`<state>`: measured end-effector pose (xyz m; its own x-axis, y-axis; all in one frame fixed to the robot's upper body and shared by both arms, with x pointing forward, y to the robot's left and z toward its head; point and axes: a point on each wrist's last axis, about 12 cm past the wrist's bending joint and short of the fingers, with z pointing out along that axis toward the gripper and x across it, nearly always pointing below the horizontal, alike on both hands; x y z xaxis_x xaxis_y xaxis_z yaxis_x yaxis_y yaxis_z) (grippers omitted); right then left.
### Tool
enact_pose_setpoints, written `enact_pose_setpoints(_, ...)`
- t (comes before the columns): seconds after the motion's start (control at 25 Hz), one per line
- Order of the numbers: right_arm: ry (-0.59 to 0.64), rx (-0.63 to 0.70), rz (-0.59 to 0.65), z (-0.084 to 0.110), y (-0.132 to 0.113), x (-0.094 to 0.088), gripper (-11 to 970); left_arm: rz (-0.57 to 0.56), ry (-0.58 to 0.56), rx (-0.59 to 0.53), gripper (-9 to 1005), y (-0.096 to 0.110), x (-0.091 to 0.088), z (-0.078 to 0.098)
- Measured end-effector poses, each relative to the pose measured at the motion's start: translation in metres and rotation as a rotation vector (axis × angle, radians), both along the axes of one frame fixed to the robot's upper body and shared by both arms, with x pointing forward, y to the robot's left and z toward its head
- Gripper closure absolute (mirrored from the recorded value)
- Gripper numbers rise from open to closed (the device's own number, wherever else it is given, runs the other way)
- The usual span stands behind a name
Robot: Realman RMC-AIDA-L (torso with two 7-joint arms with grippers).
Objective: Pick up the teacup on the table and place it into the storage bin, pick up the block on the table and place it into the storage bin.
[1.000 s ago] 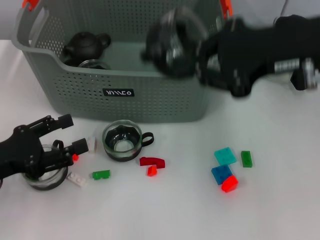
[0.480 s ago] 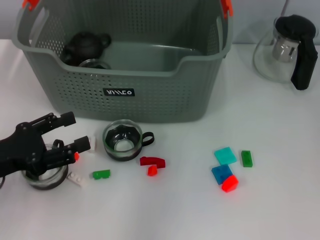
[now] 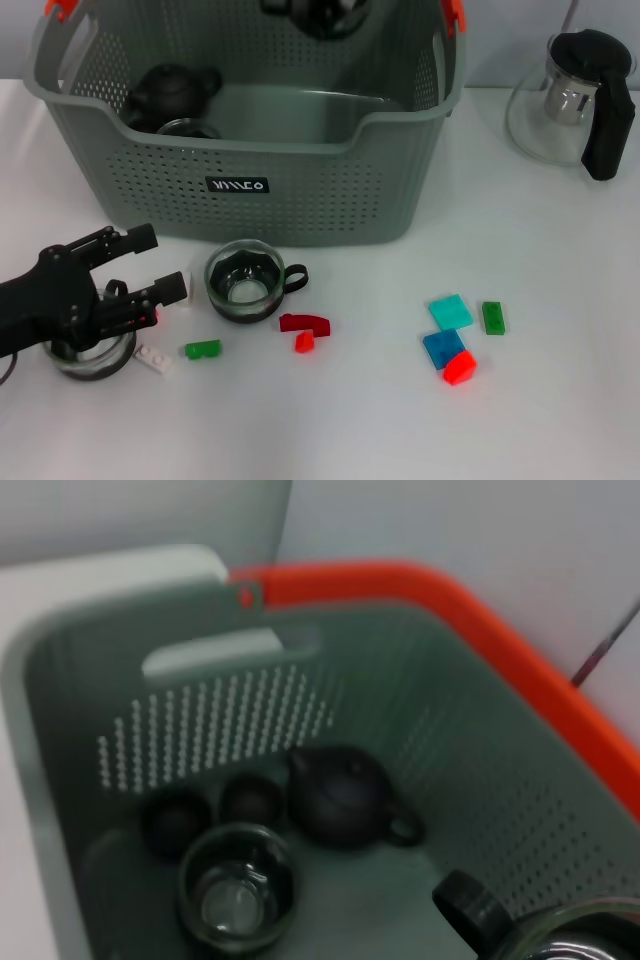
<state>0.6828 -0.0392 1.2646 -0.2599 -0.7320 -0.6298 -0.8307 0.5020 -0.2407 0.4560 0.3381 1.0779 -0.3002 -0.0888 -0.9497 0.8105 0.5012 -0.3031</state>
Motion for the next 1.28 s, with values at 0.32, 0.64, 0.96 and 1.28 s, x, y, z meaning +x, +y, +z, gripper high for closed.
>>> enact_pose_setpoints(0.32,-0.014,-0.038,0.028,-0.041,0.020,0.002,824,0.011,0.015,-0.003,155,-0.002,0.001,-0.005)
enact_pose_setpoints(0.64,0.011,-0.054,0.026,-0.064,0.021,-0.002,812,0.018,0.018,0.003,155,-0.002,0.002,-0.005)
enact_pose_setpoints(0.96,0.024,-0.069,0.026,-0.071,0.020,-0.005,800,0.019,0.017,0.005,154,-0.002,0.002,-0.005)
enact_pose_setpoints(1.28,0.027,-0.055,0.015,-0.072,0.020,-0.004,788,0.021,0.019,0.005,154,-0.003,0.002,-0.006)
